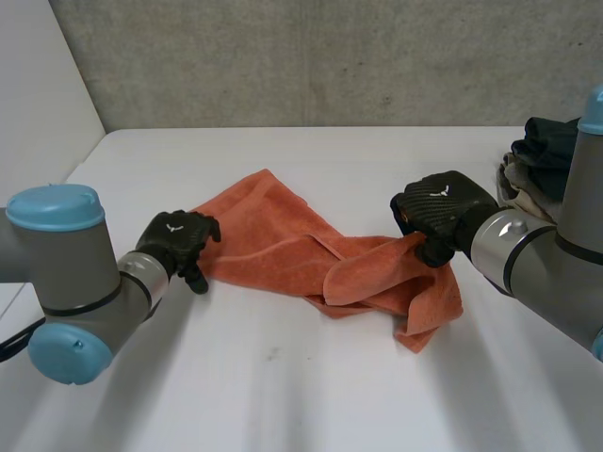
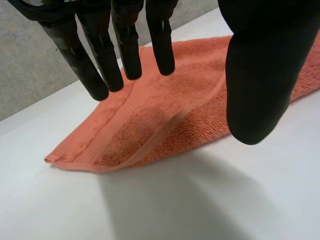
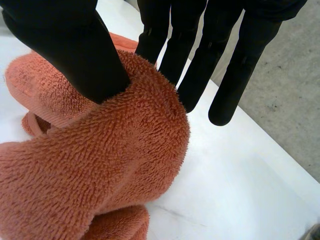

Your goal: Fold the laundry.

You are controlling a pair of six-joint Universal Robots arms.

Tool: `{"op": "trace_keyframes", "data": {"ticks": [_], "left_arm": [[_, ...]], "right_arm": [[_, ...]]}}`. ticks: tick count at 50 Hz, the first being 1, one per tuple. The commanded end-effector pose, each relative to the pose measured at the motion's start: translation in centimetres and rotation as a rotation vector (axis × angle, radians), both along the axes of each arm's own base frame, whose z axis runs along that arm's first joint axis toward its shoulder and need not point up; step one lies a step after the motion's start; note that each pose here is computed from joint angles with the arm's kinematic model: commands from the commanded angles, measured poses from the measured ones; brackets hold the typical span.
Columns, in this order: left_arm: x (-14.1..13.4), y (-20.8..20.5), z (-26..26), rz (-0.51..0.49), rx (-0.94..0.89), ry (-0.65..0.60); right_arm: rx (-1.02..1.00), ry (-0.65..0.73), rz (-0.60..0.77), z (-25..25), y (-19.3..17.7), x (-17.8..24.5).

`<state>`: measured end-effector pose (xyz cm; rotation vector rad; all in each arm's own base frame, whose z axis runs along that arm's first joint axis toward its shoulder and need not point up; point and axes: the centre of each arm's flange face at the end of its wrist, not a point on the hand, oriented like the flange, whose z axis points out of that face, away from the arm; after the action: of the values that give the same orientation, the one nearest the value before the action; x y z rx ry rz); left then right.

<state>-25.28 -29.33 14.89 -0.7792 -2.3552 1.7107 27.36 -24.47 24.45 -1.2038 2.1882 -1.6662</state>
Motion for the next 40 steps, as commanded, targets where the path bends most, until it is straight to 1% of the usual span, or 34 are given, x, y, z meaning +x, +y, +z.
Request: {"op": "trace_keyframes", "data": {"ticks": [1, 6, 14, 23, 27, 29, 33, 34, 37, 38, 40], "left_arm": [[0.5, -1.2, -0.2, 0.017, 0.003, -0.004], [0.3, -2.3, -0.9, 0.017, -0.009, -0.017], [0.4, -4.3, -3.2, 0.004, 0.011, -0.101], [-0.2, -5.6, -4.0, -0.010, -0.002, -0.114], [-0.6, -5.2, -3.9, -0.020, 0.008, -0.122], [-0.7, -4.8, -2.9, -0.016, 0.003, -0.130], [0.0, -4.6, 1.3, 0.035, -0.099, -0.098], [0.3, -4.4, 3.7, 0.060, -0.163, -0.070], [0.9, -3.7, 7.3, 0.088, -0.251, -0.018], [1.2, -3.0, 9.2, 0.100, -0.296, 0.017], [1.5, -2.3, 10.6, 0.104, -0.329, 0.051]], "right_arm": [[0.002, -0.002, -0.002, 0.0, 0.0, 0.0], [-0.002, -0.004, -0.011, 0.1, -0.3, -0.3], [-0.005, -0.003, -0.021, 0.2, -0.5, -0.5], [-0.003, 0.000, -0.030, 0.1, -0.7, -0.7], [-0.005, -0.002, -0.035, 0.2, -0.8, -0.8], [-0.008, -0.003, -0.044, 0.3, -1.0, -1.0], [-0.024, -0.013, -0.068, 1.0, -1.4, -1.8], [-0.032, -0.016, -0.086, 1.4, -1.7, -2.4], [-0.034, -0.024, -0.103, 1.9, -2.2, -3.2], [-0.035, -0.028, -0.109, 2.2, -2.6, -3.7], [-0.030, -0.032, -0.114, 2.4, -3.1, -4.4]]}}
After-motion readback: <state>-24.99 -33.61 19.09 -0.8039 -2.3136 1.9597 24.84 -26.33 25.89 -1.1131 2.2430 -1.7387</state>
